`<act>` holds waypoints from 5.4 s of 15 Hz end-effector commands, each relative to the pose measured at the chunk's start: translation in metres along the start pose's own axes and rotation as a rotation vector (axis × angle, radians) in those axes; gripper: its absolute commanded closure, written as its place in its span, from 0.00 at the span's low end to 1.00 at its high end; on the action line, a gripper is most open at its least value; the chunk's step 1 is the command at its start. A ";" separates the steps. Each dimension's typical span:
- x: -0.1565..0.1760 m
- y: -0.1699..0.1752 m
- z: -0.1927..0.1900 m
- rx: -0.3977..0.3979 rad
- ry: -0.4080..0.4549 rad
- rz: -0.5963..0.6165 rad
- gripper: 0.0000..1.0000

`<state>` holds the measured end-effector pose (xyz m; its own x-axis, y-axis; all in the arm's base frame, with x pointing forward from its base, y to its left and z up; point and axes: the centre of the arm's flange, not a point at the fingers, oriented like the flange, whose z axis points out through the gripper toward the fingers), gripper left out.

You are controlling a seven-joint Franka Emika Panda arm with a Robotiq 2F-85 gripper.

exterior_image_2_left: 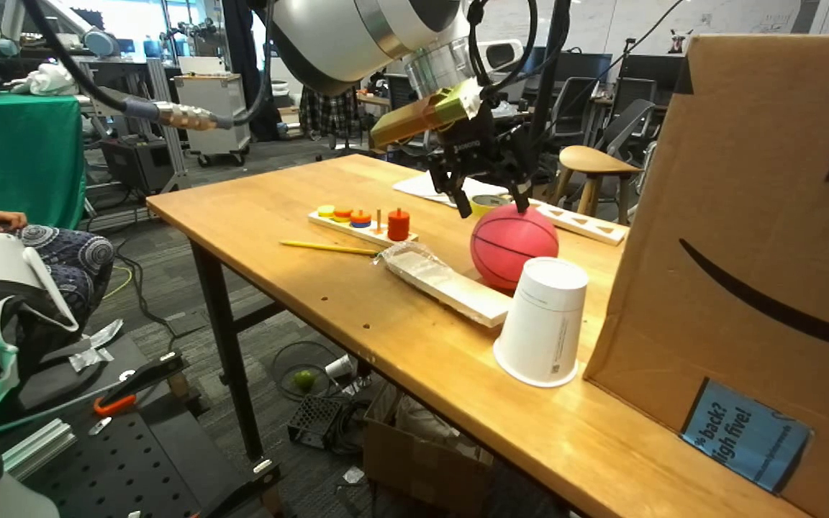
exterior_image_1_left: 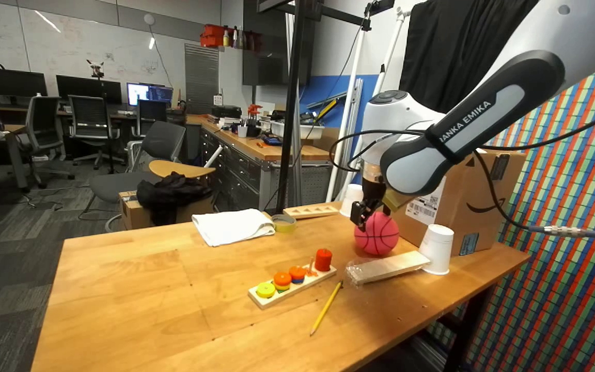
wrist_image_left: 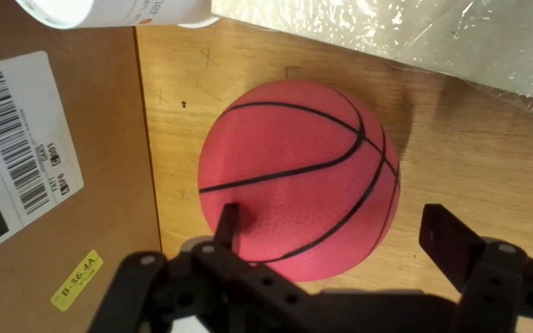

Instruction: Move the ball towards the box

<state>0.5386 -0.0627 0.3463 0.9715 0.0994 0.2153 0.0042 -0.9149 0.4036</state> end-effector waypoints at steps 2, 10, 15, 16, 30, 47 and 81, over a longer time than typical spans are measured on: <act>-0.017 -0.017 -0.032 -0.169 0.136 -0.034 0.00; -0.035 -0.037 -0.050 -0.257 0.203 -0.065 0.00; -0.065 -0.060 -0.063 -0.145 0.105 -0.029 0.00; -0.072 -0.069 -0.067 -0.111 0.099 -0.019 0.00; -0.084 -0.130 -0.100 0.249 0.162 -0.199 0.00; -0.039 -0.111 -0.071 0.425 0.105 -0.296 0.00; -0.047 0.027 -0.118 -0.109 0.306 -0.005 0.00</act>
<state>0.4865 -0.0666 0.4558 0.8694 0.2335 0.4355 -0.0059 -0.8764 0.4816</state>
